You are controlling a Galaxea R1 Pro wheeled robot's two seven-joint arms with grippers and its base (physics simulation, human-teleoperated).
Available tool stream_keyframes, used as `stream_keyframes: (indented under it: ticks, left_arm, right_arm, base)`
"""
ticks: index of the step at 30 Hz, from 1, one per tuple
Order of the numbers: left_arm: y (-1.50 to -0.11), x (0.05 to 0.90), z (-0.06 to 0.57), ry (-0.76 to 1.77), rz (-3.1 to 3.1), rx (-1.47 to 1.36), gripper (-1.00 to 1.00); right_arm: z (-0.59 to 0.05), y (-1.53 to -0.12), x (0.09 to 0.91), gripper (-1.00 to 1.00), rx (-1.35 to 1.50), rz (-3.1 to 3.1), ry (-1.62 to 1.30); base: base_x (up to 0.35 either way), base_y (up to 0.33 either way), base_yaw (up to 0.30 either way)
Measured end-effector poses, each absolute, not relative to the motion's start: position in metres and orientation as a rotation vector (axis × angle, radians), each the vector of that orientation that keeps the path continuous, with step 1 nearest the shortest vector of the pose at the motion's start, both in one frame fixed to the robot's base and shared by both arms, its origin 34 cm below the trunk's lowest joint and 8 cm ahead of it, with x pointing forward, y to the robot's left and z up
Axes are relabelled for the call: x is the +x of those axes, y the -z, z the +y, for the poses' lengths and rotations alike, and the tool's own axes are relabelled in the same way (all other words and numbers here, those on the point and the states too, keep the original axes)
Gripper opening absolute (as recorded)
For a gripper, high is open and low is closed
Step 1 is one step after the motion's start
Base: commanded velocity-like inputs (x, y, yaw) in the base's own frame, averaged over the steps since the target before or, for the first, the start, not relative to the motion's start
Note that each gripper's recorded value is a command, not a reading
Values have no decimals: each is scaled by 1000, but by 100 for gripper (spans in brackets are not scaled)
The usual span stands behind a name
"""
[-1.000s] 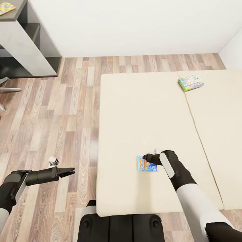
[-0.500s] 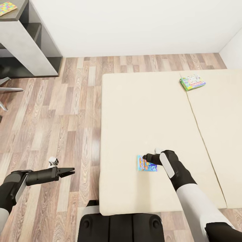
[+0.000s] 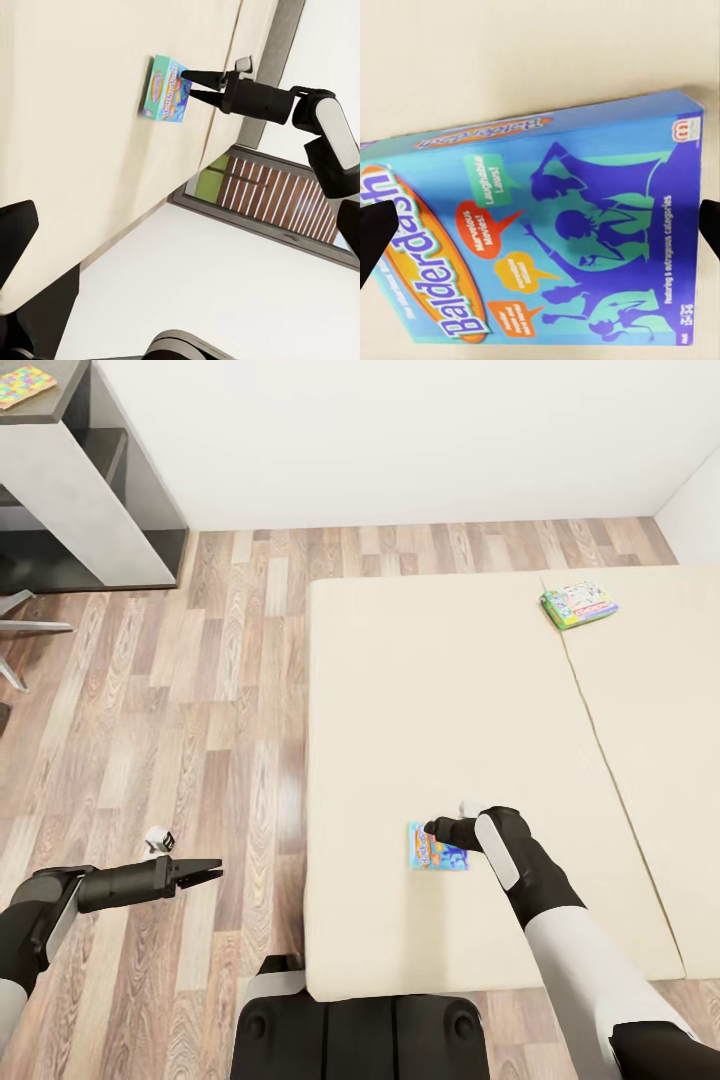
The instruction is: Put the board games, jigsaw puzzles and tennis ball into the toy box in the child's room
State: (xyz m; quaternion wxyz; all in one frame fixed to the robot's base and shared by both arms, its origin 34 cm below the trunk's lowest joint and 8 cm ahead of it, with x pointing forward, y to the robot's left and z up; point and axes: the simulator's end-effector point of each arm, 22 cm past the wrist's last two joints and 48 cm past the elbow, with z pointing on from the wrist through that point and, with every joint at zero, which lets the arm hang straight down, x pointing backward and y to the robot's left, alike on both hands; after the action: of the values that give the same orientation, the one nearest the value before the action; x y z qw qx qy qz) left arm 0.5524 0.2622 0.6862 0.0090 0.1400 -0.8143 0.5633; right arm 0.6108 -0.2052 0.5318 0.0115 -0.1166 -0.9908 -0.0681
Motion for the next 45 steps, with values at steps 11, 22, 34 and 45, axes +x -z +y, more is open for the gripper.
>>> stream_keyframes:
  ticks: [11, 22, 34, 45]
  left_arm:
    - [-686, 552, 262, -1759, -2543, 437, 100]
    - [-686, 553, 262, -1760, -2544, 438, 100]
    - [-686, 553, 264, -1756, -2546, 437, 100]
    - [-686, 552, 264, -1756, -2546, 437, 100]
  right_arm:
    - [-204, -532, 611, 100, -353, -3092, 214]
    - [-191, -532, 612, 100, -315, -3107, 222]
    - [-159, -535, 616, 100, -326, -3115, 292]
    - [-158, -535, 616, 100, -326, -3113, 294]
  base:
    - [0, 90, 0]
    - [0, 59, 0]
    - [0, 0, 0]
    - [0, 29, 0]
